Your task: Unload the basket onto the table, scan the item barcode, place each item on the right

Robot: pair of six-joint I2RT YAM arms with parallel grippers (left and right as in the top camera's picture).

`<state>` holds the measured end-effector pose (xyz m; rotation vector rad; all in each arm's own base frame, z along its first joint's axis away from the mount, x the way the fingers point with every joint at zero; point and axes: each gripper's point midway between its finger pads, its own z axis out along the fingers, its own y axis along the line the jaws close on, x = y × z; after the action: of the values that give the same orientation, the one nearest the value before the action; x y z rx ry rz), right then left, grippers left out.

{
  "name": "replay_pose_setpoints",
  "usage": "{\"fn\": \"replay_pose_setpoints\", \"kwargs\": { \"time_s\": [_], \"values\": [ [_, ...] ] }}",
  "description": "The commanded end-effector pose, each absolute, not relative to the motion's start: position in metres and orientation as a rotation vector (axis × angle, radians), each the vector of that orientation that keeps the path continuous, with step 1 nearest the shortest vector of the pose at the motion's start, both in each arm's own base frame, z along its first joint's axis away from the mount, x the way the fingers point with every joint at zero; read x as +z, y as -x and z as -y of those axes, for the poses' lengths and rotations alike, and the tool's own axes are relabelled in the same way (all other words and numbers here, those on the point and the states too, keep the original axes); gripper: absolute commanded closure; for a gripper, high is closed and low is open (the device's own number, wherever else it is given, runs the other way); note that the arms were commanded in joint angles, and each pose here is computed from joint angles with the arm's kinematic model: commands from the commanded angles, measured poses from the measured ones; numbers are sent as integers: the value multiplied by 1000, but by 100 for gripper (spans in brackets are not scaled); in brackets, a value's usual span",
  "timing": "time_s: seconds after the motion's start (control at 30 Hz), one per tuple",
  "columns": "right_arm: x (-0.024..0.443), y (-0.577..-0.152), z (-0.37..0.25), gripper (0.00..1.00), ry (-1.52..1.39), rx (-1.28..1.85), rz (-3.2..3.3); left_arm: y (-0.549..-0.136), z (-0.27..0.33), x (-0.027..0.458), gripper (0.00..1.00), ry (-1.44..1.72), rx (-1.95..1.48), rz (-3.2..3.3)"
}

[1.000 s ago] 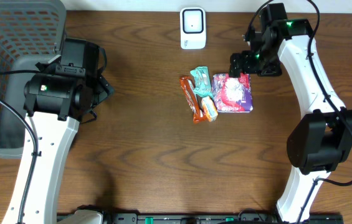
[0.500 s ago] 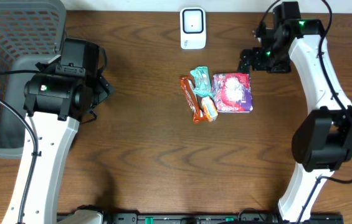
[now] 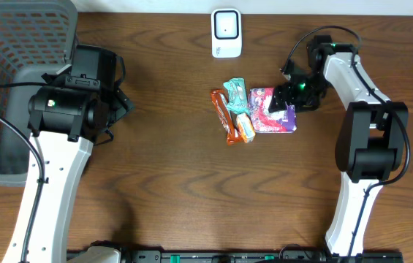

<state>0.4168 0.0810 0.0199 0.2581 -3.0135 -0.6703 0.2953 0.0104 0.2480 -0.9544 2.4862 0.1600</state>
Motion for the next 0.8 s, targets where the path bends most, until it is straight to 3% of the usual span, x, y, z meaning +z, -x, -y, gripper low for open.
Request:
{"fn": "replay_pose_setpoints", "kwargs": {
  "time_s": [0.0,0.03,0.1,0.4,0.77],
  "values": [
    [16,-414,-94,69,-277,-824,2963,-294,-15,253,2,966,177,-2461],
    [17,-416,-94,86,-268,-824,2970,-294,-15,253,2,966,177,-2461],
    [26,-423,-95,99,-215,-820,2995,-294,-15,253,2,966,177,-2461],
    [126,-490,-102,99,21,-929,3253,-294,-15,253,2,966,177,-2461],
    [199,-584,-182,99,113,-1510,3487,-294,-15,253,2,966,177,-2461]
  ]
}}
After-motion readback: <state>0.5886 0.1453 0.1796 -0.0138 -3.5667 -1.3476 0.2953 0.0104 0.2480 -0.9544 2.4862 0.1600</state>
